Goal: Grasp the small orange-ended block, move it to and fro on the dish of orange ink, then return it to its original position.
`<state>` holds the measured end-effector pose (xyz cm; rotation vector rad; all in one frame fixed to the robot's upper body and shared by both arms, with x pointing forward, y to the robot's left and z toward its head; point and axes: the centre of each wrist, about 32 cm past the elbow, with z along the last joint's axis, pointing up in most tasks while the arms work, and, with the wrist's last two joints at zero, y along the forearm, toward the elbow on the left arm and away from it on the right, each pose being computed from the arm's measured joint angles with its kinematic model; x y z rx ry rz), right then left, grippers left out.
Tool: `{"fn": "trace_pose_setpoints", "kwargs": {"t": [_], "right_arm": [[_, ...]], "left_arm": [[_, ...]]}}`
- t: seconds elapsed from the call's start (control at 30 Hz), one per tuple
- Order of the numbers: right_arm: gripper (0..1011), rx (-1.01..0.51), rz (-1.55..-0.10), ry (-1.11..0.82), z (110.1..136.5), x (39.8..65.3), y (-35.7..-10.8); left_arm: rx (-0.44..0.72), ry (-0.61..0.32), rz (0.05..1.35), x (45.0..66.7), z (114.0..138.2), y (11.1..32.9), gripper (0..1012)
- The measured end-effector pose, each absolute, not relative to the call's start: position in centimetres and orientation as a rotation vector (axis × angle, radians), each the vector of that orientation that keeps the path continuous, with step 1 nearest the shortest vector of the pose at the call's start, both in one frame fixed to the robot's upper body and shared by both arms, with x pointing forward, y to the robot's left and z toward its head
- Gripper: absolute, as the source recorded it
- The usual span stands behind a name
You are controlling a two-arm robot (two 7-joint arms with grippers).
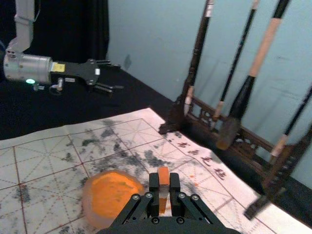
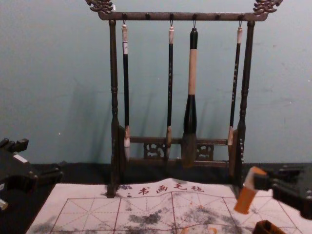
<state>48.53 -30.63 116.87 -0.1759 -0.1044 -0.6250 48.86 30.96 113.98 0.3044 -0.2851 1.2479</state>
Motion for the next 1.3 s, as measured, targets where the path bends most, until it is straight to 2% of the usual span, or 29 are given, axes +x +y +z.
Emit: {"fn": "trace_pose_setpoints", "kwargs": {"t": [0.33, 0.73, 1.3], "right_arm": [[94, -0.211, -0.529, -0.083, 115.9, 49.4, -28.3], [94, -0.267, -0.437, -0.08, 115.4, 49.6, -26.6], [94, -0.325, -0.389, -0.087, 115.1, 50.7, -24.7]], "left_arm": [[0.305, -0.285, 1.248, 48.9, 114.0, 31.0, 1001], [0.304, -0.285, 1.248, 48.9, 114.0, 31.0, 1001], [0.304, -0.285, 1.248, 48.9, 114.0, 31.0, 1001]]}}
